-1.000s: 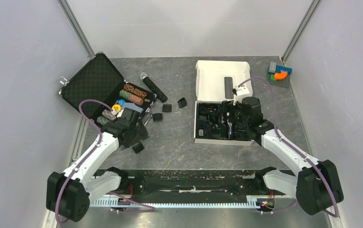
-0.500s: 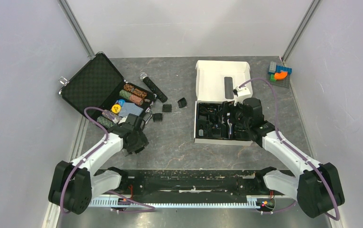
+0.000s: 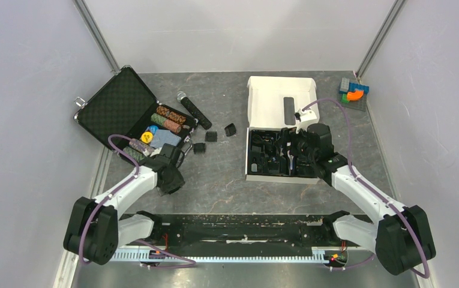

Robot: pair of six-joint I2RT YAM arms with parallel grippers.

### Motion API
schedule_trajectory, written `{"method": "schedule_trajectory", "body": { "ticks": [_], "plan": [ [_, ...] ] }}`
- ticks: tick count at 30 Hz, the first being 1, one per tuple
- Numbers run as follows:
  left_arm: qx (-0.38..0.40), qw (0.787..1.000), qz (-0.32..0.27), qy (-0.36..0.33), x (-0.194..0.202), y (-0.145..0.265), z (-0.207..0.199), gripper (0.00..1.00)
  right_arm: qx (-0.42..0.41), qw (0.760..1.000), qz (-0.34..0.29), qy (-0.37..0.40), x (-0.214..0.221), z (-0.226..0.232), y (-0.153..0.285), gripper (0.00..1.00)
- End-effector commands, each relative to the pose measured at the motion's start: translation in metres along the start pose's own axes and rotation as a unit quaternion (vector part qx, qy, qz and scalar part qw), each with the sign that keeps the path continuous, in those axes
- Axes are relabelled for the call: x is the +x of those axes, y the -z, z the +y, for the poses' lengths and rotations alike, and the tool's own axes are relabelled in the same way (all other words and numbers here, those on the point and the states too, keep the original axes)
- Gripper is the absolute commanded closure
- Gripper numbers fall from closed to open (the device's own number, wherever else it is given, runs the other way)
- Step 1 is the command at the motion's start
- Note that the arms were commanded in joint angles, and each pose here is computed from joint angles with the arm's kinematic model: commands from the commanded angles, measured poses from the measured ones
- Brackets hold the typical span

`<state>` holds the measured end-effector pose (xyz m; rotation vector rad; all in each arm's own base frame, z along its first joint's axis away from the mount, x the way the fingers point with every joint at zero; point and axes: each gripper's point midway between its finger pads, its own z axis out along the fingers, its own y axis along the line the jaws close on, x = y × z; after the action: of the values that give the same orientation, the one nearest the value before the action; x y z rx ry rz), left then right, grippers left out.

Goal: Sort the hair-cutting tools

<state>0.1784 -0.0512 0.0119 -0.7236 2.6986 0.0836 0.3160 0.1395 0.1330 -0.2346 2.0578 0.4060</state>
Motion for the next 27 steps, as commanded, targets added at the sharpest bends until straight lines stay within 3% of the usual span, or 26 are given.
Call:
{"method": "schedule_trajectory", "body": {
  "ticks": [1, 7, 12, 15, 20, 27],
  "plan": [
    [0.050, 0.999, -0.011, 0.001, -0.008, 0.000, -0.022, 0.45, -0.009, 1.000, -0.020, -0.003, -0.010, 0.004, 0.000, 0.21],
    [0.137, 0.989, -0.033, -0.049, -0.023, 0.025, -0.056, 0.50, -0.030, 0.999, -0.025, -0.004, -0.014, 0.012, 0.003, 0.22],
    [0.233, 0.959, -0.068, -0.146, -0.026, 0.069, -0.112, 0.51, -0.090, 0.995, -0.026, -0.026, -0.015, 0.037, 0.005, 0.22],
    [0.272, 0.925, -0.101, -0.245, -0.018, 0.100, -0.147, 0.51, -0.125, 0.991, -0.022, -0.027, -0.017, 0.055, 0.006, 0.23],
    [0.332, 0.850, -0.141, -0.385, 0.003, 0.145, -0.189, 0.50, -0.186, 0.982, -0.008, -0.010, -0.020, 0.094, 0.011, 0.23],
    [0.371, 0.771, -0.182, -0.485, 0.016, 0.176, -0.203, 0.50, -0.249, 0.968, 0.012, -0.013, -0.022, 0.134, 0.022, 0.23]
  ]
}}
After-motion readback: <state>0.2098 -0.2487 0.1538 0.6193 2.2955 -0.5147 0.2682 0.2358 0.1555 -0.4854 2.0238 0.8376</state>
